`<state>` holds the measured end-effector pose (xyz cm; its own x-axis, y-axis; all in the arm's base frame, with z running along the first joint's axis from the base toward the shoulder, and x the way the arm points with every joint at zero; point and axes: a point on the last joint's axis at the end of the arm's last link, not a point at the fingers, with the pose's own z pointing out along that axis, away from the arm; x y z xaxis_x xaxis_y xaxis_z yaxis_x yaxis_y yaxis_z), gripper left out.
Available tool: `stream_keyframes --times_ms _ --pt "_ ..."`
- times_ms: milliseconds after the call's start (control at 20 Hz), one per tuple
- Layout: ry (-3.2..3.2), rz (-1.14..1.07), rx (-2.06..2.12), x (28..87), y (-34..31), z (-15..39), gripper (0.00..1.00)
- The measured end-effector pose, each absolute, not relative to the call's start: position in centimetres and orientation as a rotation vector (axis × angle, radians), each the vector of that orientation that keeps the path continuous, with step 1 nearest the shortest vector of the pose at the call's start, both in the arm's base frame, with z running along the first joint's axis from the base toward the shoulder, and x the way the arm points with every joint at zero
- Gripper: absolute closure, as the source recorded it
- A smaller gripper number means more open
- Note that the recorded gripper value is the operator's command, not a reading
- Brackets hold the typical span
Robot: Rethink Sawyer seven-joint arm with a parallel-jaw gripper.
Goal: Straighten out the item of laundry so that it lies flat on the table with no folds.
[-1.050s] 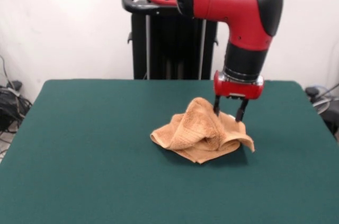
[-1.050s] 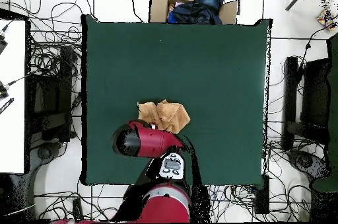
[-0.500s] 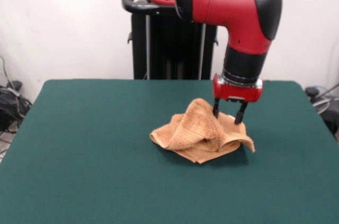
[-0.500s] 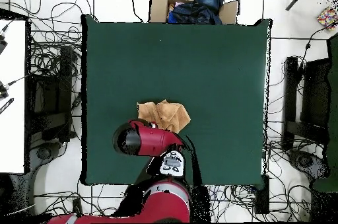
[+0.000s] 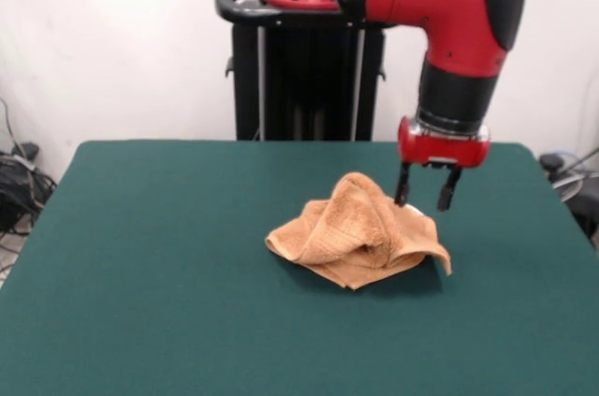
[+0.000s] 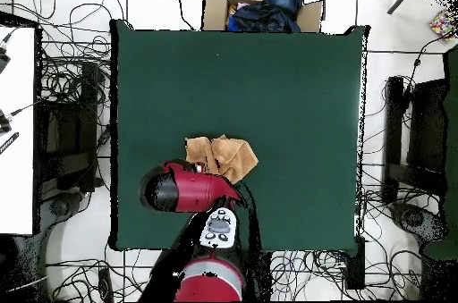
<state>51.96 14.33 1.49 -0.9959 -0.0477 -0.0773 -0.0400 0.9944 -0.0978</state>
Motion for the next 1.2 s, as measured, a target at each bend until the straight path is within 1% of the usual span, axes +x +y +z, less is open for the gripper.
stream_keyframes --times_ms 450,750,1000,1200 --pt "3.017 -0.179 -0.067 53.3 13.9 4.2 0.00" --pt "3.011 -0.228 -0.037 54.4 12.1 5.5 0.00" --pt "3.012 -0.240 -0.022 54.5 11.3 5.4 0.00" --pt "3.029 -0.246 -0.026 54.0 11.2 4.2 0.00"
